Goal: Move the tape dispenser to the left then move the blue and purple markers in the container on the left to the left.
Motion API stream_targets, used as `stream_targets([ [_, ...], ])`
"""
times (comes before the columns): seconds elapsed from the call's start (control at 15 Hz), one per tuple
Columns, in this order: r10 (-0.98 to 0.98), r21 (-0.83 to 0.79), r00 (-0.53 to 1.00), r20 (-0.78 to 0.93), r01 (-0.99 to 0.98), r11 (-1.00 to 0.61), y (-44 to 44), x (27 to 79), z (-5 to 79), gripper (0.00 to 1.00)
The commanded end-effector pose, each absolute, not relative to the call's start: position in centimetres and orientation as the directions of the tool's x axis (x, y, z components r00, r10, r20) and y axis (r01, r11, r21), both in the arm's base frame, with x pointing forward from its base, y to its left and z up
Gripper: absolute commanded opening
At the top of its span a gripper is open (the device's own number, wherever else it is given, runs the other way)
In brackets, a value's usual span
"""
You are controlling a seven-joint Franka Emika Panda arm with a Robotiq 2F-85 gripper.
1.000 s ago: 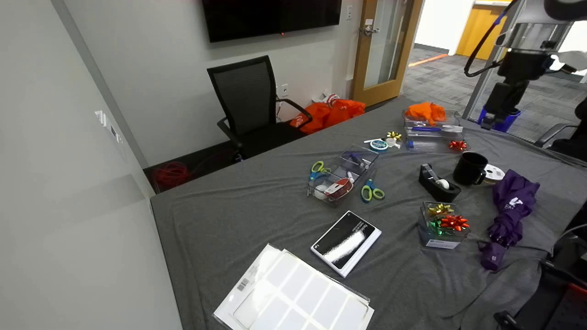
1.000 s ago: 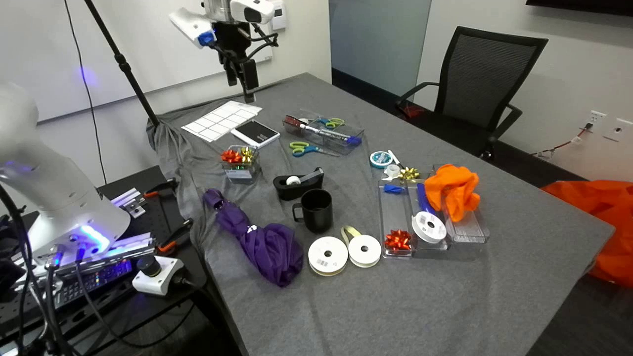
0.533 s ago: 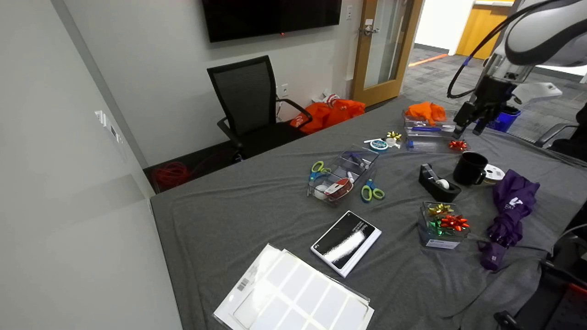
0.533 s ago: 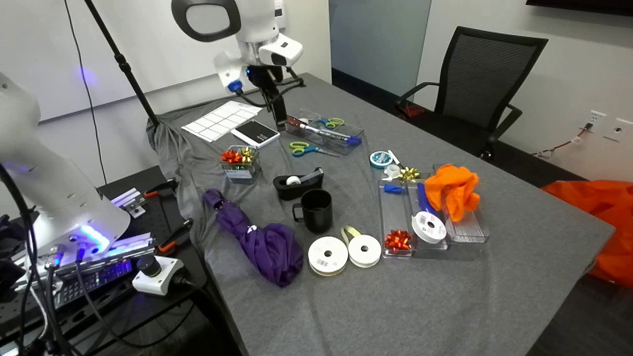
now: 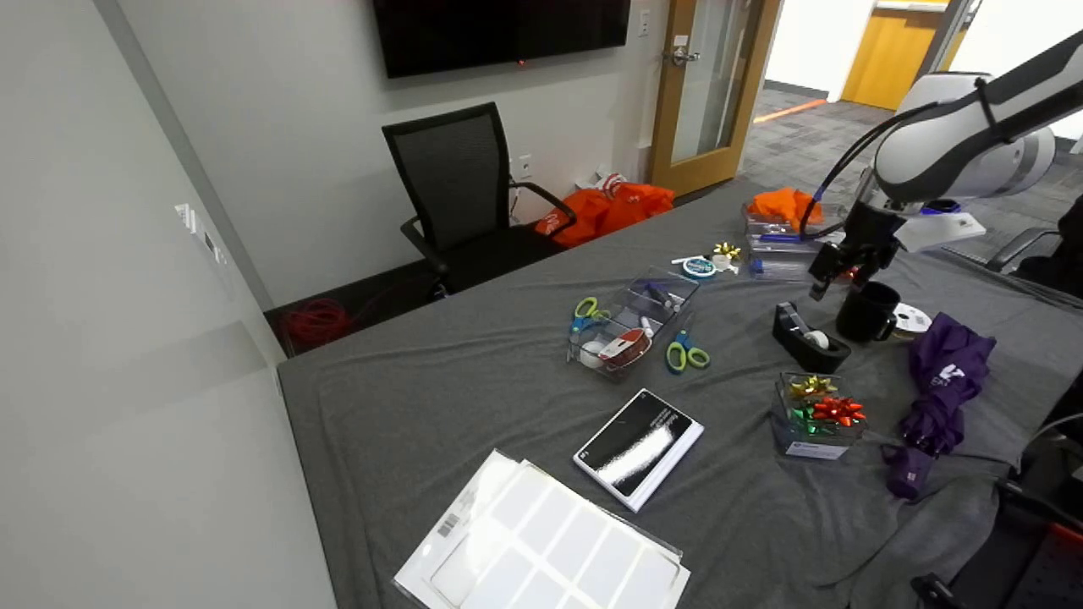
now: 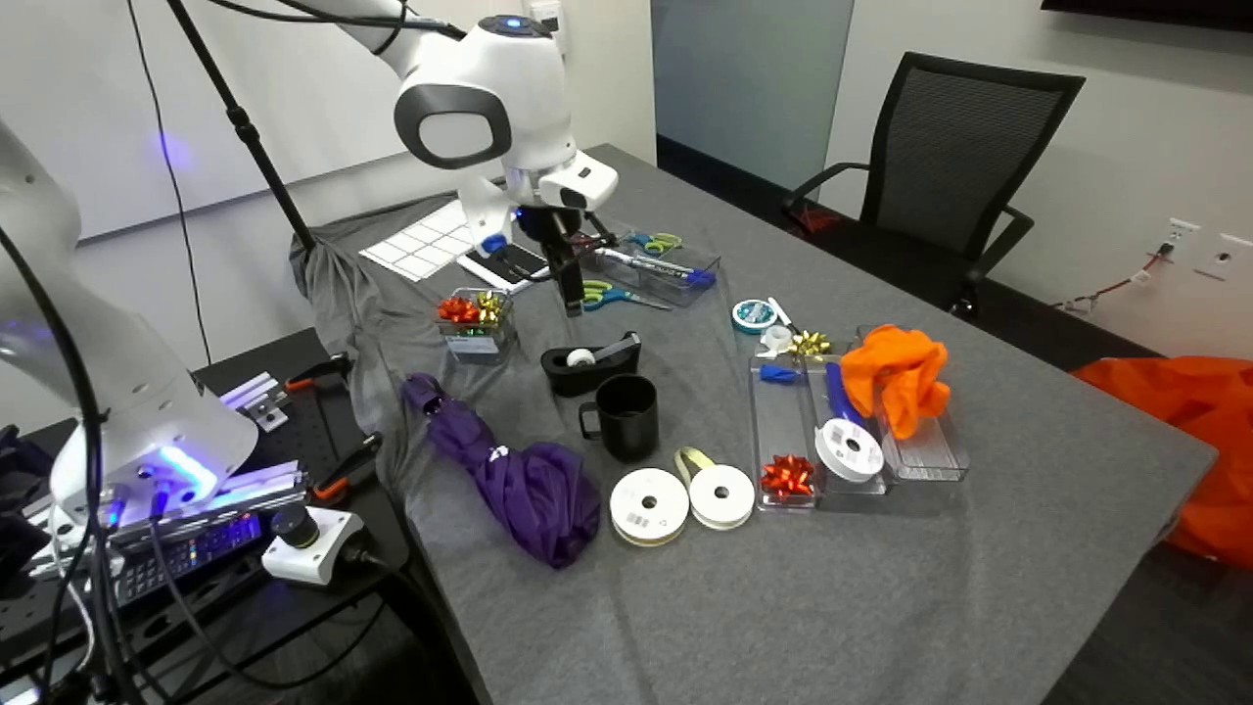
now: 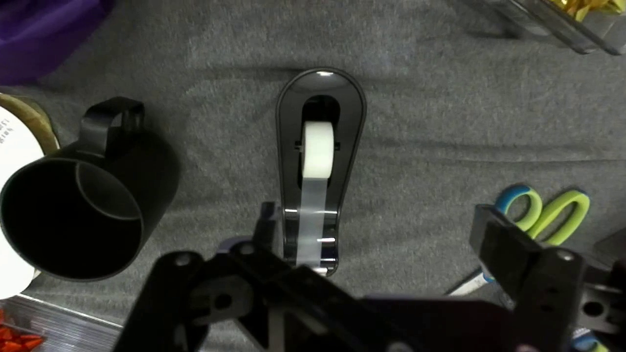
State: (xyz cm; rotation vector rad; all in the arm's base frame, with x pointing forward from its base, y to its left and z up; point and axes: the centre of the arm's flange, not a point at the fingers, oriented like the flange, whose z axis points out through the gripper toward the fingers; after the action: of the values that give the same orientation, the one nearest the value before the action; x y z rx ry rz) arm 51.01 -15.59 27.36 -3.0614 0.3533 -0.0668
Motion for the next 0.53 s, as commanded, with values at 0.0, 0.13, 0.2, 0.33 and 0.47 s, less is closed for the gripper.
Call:
stream_targets([
  [0.0,-0.230,-0.063,0.972,0.044,-0.227,-0.972,-15.9,51.4,23.5,1.00],
  [0.13,-0.227,-0.064,0.973,0.047,-0.224,-0.972,-15.6,51.2,21.7,1.00],
  [0.2,-0.228,-0.064,0.973,0.047,-0.225,-0.972,-15.8,51.3,21.2,1.00],
  [0.33,-0.219,-0.060,0.975,0.039,-0.216,-0.974,-16.3,51.4,20.1,1.00],
  [0.47,-0.208,-0.048,0.978,0.034,-0.206,-0.977,-16.9,51.1,19.1,1.00],
])
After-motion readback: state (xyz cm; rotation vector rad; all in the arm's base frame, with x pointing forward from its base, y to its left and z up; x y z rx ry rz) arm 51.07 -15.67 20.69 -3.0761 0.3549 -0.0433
